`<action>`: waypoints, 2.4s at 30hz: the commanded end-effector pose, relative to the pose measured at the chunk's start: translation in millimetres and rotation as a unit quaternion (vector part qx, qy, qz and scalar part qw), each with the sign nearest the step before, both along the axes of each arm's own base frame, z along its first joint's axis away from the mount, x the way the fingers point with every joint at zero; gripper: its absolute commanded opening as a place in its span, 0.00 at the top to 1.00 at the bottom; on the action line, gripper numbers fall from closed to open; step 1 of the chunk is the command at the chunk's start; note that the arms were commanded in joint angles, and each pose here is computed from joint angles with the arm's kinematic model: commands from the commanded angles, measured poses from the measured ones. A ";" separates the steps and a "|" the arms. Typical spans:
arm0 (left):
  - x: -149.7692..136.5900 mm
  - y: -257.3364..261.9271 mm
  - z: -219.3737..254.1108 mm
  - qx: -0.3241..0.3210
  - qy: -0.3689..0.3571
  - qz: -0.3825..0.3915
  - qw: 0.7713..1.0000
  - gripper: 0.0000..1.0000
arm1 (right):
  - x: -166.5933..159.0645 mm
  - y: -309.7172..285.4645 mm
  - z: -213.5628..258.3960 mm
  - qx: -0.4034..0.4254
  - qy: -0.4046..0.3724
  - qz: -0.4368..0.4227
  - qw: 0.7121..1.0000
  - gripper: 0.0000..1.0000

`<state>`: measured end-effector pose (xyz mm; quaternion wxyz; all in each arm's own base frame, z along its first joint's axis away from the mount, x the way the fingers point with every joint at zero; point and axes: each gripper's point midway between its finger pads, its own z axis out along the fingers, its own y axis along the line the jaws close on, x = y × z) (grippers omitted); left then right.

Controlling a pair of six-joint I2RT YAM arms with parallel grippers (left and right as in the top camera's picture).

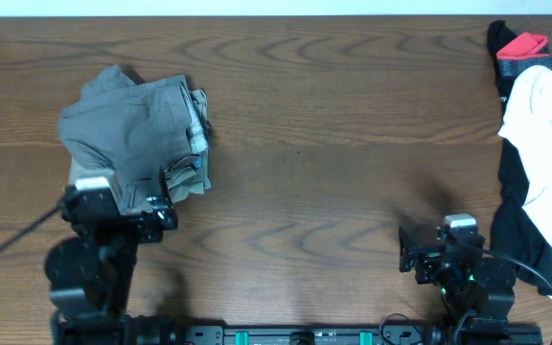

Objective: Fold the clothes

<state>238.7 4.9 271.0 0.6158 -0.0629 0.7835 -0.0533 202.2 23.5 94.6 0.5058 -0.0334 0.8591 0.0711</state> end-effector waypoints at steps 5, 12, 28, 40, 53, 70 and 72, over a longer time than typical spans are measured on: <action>-3.9 -3.0 -6.0 0.003 -0.107 -0.013 0.994 0.02 | -0.3 2.9 0.2 -0.006 -0.003 0.011 1.000 0.01; -2.8 -3.4 -13.4 0.011 -0.180 -0.015 0.983 0.02 | -0.3 2.9 0.2 -0.006 -0.003 0.011 1.000 0.01; 6.2 -11.8 -72.0 -0.001 -0.168 -0.033 0.985 0.02 | -0.3 2.9 0.2 -0.006 -0.003 0.011 1.000 0.01; 5.4 -11.9 -128.6 -0.013 -0.053 -0.031 0.998 0.02 | -0.3 2.8 0.2 -0.006 -0.003 0.011 1.000 0.01; 5.7 -11.3 -132.7 -0.014 -0.044 -0.030 0.998 0.02 | -0.3 2.8 0.2 -0.006 -0.003 0.011 1.000 0.01; 5.7 -11.3 -132.7 -0.014 -0.044 -0.030 0.998 0.02 | -0.3 2.6 0.1 -0.006 -0.003 0.010 1.000 0.01; 5.7 -11.3 -132.7 -0.014 -0.044 -0.030 0.998 0.02 | -0.3 2.5 0.1 -0.006 -0.003 0.010 1.000 0.01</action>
